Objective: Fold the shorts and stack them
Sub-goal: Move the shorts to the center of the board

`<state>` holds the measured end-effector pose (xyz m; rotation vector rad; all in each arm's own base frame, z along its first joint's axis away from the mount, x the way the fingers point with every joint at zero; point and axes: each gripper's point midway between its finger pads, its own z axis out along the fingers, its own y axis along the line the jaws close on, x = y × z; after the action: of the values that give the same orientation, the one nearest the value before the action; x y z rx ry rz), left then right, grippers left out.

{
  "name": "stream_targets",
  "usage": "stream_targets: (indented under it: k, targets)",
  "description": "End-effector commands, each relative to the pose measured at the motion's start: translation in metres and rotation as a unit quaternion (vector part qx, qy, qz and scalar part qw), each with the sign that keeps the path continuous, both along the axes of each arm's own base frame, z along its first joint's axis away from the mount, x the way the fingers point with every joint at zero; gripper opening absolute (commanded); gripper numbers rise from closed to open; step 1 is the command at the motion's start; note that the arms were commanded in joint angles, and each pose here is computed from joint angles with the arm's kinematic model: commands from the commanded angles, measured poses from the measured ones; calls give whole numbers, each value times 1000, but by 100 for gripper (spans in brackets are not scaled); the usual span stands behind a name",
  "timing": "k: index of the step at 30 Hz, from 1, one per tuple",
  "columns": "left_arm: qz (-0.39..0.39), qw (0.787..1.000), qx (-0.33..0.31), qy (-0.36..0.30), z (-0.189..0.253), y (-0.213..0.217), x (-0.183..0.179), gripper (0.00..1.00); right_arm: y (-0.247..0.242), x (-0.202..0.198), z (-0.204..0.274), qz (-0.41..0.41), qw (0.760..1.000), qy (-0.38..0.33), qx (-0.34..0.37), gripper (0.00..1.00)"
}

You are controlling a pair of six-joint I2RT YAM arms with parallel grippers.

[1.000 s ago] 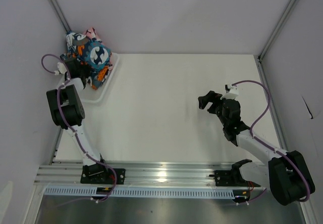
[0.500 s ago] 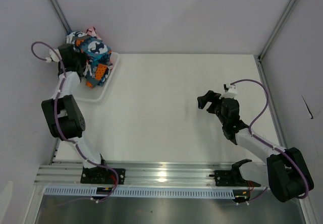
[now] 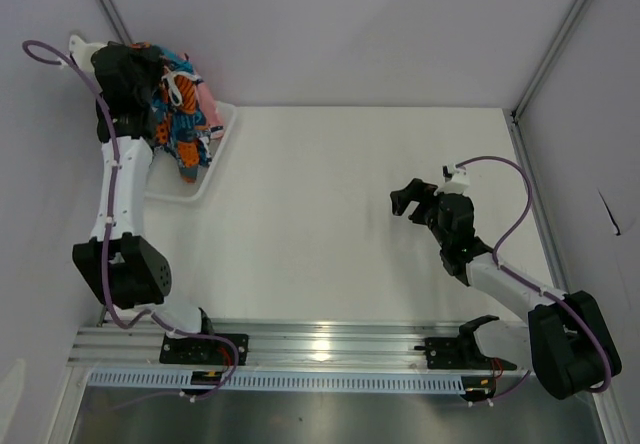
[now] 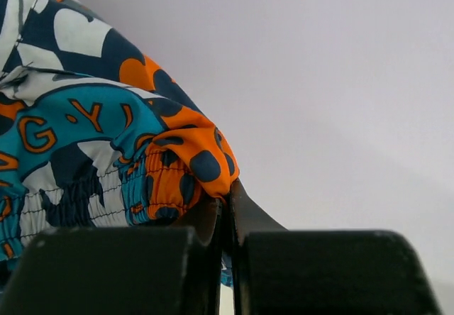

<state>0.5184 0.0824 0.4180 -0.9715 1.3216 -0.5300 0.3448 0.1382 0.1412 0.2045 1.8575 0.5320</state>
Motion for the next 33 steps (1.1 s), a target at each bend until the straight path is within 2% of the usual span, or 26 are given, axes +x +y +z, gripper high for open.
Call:
stream_targets:
  k: [1,3,8,9,13,15,19,25,26,28,31,33]
  targets:
    - [-26,985,89,-145,122,-42,-48,0,7,10,25,8,999,-34,8,99]
    - [-54,964,139,-222,163,-63,-70,0,7,10,25,9,999,-34,8,99]
    - [-70,924,211,-312,225,-99,-124,0,7,10,25,9,999,-34,7,100]
    - [-79,910,224,-339,241,-107,-145,0,7,10,25,7,999,-34,8,99]
    - [-119,879,233,-398,271,-140,-194,0,7,10,24,7,999,-32,7,99]
    - [-130,875,228,-407,274,-148,-207,0,6,10,26,4,999,-34,8,99]
    - [-151,875,191,-419,271,-163,-237,0,3,9,28,0,999,-38,8,99]
    - [-202,885,145,-394,220,-183,-261,0,4,7,29,5,999,-40,6,99]
    - [-217,896,142,-359,190,-190,-248,0,5,7,28,6,999,-40,6,99]
    - [-233,893,132,-361,182,-193,-268,0,5,6,30,7,999,-42,7,100]
    - [-243,913,134,-300,139,-197,-263,0,6,3,31,10,999,-44,9,100]
    - [-258,927,137,-236,102,-204,-250,0,5,3,32,11,999,-47,9,99]
